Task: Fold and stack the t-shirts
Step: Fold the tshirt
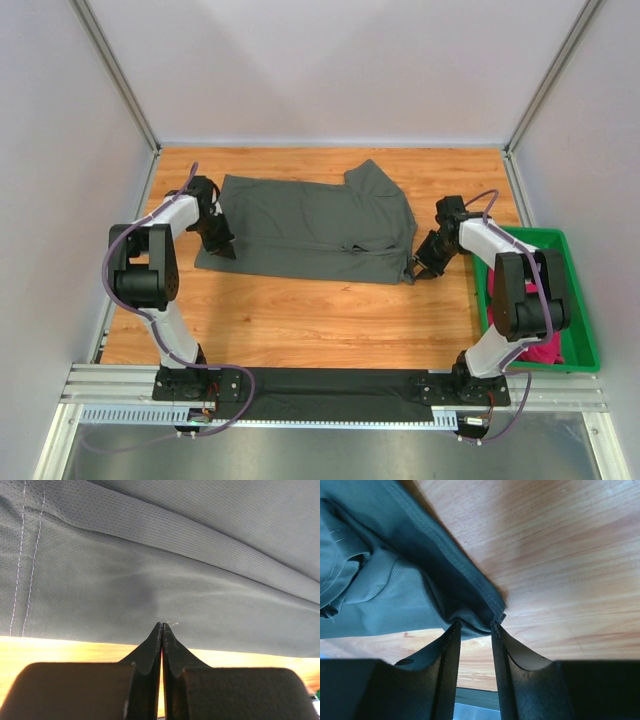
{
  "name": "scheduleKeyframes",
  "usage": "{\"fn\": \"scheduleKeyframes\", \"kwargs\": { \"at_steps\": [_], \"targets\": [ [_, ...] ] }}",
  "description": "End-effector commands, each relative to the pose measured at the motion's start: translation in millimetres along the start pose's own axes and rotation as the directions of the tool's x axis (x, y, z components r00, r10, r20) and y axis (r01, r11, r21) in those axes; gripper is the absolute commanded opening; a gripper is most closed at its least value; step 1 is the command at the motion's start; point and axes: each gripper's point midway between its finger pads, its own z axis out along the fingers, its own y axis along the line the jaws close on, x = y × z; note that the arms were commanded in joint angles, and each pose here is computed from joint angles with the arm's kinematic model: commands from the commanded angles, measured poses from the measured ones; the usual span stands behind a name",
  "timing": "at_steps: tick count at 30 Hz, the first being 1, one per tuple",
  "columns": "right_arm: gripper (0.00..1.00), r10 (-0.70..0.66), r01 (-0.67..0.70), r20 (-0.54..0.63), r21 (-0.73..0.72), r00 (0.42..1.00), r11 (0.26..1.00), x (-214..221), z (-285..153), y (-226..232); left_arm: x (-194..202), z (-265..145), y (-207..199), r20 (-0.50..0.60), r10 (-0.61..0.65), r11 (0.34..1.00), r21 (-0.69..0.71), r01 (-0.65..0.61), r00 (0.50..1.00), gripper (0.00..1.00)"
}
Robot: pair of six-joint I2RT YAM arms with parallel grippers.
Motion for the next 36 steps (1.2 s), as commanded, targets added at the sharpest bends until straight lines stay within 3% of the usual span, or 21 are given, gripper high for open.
{"fn": "scheduleKeyframes", "kwargs": {
  "at_steps": [1, 11, 18, 21, 27, 32, 36],
  "targets": [
    [0.34, 0.033, -0.034, -0.014, -0.044, 0.999, 0.998, 2, 8, 7, -2, 6, 5, 0.001, 0.019, 1.0, -0.017, -0.019, 1.0, 0.04],
    [0.37, 0.063, -0.063, -0.015, -0.022, 0.998, 0.998, 2, 7, -18, -3, 7, 8, -0.001, 0.024, 0.999, -0.031, -0.024, 1.0, 0.04],
    [0.34, 0.053, -0.055, -0.034, -0.065, 0.998, 0.996, -7, 18, -9, -4, 13, 16, -0.011, 0.01, 0.999, -0.047, -0.01, 1.0, 0.04],
    [0.29, 0.044, -0.046, -0.047, -0.05, 0.998, 0.998, -9, 24, -9, -4, 17, 23, -0.024, -0.013, 0.998, -0.055, 0.012, 1.0, 0.03],
    [0.02, 0.034, -0.033, -0.007, 0.09, 0.999, 0.995, -7, 26, -42, -2, 22, 39, -0.041, -0.033, 0.995, -0.099, 0.029, 0.999, 0.03],
    [0.0, -0.03, 0.009, 0.079, 0.253, 0.996, 0.967, -10, 5, -78, 6, 21, 42, -0.059, -0.04, 0.995, -0.096, 0.034, 0.997, 0.02],
    [0.0, -0.074, 0.039, 0.105, 0.304, 0.992, 0.952, -11, -2, -91, 16, 12, 34, -0.058, -0.035, 0.998, -0.045, 0.033, 0.998, 0.03]
  ]
}}
